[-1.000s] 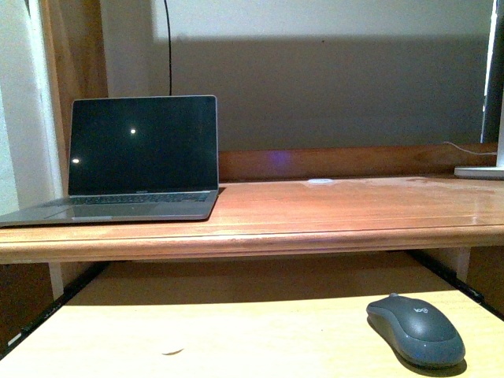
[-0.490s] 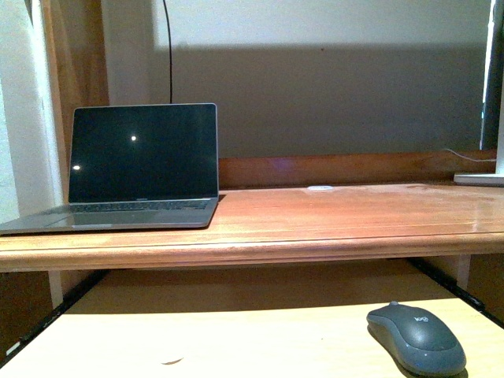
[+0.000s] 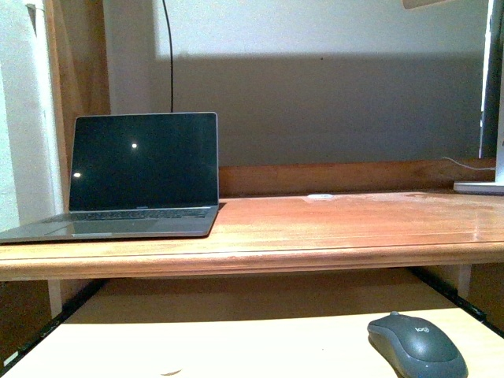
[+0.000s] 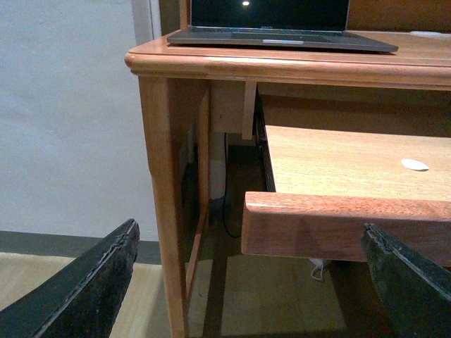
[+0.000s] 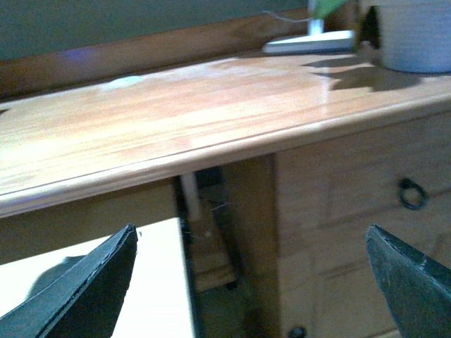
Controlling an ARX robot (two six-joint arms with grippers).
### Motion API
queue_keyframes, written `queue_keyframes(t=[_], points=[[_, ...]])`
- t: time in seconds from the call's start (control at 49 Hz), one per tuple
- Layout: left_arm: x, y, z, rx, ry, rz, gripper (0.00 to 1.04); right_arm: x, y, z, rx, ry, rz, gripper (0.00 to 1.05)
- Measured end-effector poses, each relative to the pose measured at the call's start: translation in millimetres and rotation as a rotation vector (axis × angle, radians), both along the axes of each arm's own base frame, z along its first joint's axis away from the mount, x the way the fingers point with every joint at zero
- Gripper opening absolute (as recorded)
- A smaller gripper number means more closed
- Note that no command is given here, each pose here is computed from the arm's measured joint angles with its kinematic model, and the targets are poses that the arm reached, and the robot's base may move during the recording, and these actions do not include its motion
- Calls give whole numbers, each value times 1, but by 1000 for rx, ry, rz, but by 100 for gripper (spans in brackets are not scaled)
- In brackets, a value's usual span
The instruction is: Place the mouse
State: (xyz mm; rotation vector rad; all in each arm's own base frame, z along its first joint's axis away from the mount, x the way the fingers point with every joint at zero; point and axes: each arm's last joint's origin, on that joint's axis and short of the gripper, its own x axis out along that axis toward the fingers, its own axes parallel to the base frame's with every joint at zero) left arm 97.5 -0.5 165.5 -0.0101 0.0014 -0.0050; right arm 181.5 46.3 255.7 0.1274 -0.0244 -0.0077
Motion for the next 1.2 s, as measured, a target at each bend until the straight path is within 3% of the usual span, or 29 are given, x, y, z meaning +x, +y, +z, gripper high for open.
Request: queue_keyframes(t=[0.163, 0.306, 0.673, 1.204], points=[[0, 0, 0, 0, 0, 0, 97, 25, 44, -3, -109, 21, 177, 97], [0, 0, 0, 0, 0, 0, 97, 43, 62, -13, -216, 48, 229, 97], [0, 0, 0, 0, 0, 0, 97, 76, 84, -40, -331, 263, 206, 97], [0, 0, 0, 0, 0, 0, 97, 98, 93, -50, -292, 444, 206, 97]])
